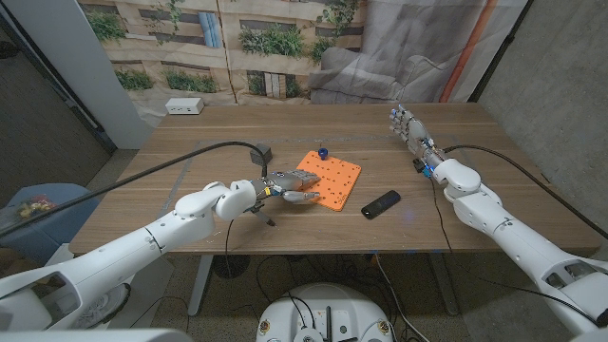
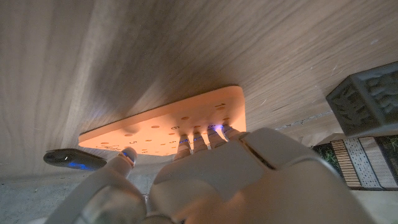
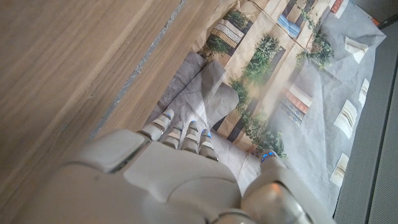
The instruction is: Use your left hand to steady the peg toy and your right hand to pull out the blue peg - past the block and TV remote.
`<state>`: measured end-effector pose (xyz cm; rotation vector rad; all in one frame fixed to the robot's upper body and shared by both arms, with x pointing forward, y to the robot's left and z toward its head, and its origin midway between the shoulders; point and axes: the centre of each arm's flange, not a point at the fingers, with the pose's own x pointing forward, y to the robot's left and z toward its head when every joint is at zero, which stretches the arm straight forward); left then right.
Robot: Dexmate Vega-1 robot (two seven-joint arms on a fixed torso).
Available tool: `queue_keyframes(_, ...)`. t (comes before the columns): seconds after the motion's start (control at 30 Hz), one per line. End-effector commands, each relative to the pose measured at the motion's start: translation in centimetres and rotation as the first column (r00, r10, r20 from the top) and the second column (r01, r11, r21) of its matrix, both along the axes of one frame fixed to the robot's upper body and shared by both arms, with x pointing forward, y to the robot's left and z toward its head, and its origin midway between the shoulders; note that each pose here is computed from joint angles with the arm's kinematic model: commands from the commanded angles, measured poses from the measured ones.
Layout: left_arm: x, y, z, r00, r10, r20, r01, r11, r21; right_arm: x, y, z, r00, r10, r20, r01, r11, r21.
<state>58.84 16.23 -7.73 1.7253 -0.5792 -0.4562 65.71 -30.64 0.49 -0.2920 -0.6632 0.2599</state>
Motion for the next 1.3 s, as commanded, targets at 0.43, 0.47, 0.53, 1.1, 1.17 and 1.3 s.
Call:
queue_keyframes(0.43, 0.1, 0.1, 0.2, 1.0, -0.023, -0.017, 0.024, 1.0, 0.013, -2.2, 3.4, 3.8, 0.961, -0.21, 0.181, 0.265, 0.889, -0.373)
queue_keyframes(0.47, 0.1, 0.1, 0.2, 1.0, -0.023, -0.018, 0.024, 1.0, 0.013, -2.3, 3.6, 3.9, 0.96, -0.215, 0.18, 0.271, 0.88, -0.39)
queue_keyframes(0.53, 0.1, 0.1, 0.2, 1.0, -0.025, -0.017, 0.026, 1.0, 0.016, -2.4, 3.9, 4.1, 0.957, -0.221, 0.188, 0.281, 0.866, -0.414)
queue_keyframes(1.1, 0.0, 0.2, 0.3, 0.999, -0.031, -0.008, 0.032, 0.999, 0.033, -3.1, 7.1, 6.2, 0.931, -0.208, 0.301, 0.353, 0.726, -0.59)
queue_keyframes(1.17, 0.0, 0.2, 0.3, 0.999, -0.031, -0.007, 0.031, 0.999, 0.035, -3.2, 7.5, 6.5, 0.93, -0.197, 0.309, 0.353, 0.711, -0.608)
queue_keyframes(1.3, 0.0, 0.2, 0.2, 1.0, -0.028, -0.008, 0.029, 0.999, 0.034, -3.4, 8.4, 7.2, 0.929, -0.179, 0.325, 0.357, 0.669, -0.652)
